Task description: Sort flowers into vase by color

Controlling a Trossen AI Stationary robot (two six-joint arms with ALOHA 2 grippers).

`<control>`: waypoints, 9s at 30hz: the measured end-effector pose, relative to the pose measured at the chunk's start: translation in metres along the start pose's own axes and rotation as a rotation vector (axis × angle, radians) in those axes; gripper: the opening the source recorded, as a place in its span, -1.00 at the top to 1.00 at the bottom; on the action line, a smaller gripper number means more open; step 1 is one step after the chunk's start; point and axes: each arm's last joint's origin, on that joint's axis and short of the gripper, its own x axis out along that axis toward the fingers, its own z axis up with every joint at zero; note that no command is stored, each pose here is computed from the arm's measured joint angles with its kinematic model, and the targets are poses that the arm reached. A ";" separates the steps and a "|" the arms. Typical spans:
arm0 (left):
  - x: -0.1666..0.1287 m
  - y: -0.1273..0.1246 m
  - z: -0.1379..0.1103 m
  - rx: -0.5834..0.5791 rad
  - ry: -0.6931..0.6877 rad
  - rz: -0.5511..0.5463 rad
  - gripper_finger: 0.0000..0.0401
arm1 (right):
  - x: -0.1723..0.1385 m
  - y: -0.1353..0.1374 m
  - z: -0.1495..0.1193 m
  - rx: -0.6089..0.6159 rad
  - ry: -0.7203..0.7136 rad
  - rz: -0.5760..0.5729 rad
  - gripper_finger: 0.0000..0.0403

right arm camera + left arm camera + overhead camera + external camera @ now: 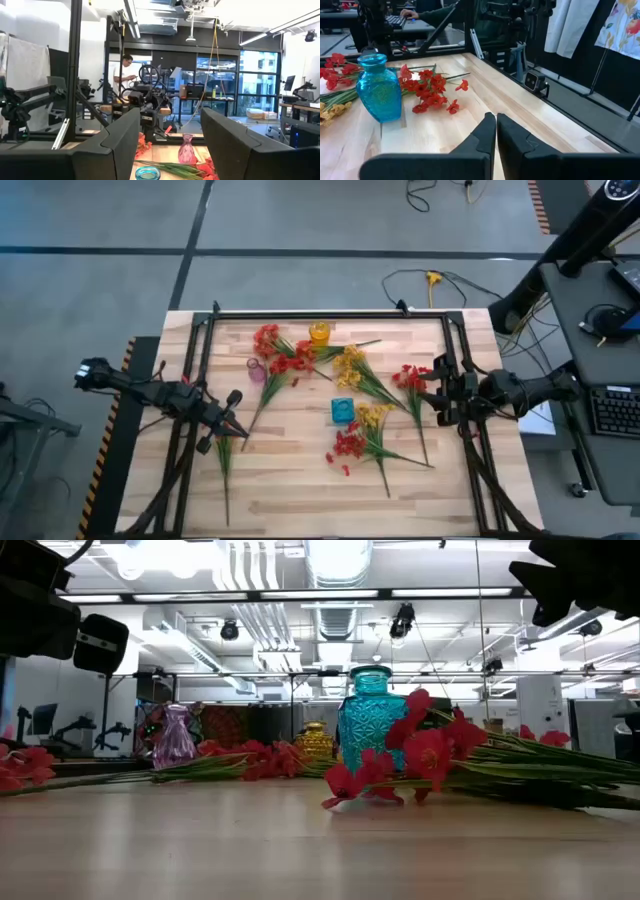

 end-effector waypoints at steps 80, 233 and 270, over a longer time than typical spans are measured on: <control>0.000 0.000 0.000 0.000 0.000 0.000 1.00 | 0.000 0.000 0.000 0.000 0.000 0.000 -0.01; 0.076 0.024 0.149 -0.093 0.209 0.533 1.00 | 0.135 0.069 -0.114 0.774 1.357 -0.860 -0.22; 0.076 0.024 0.148 -0.093 0.211 0.533 1.00 | 0.133 0.068 -0.088 0.736 1.382 -0.728 0.77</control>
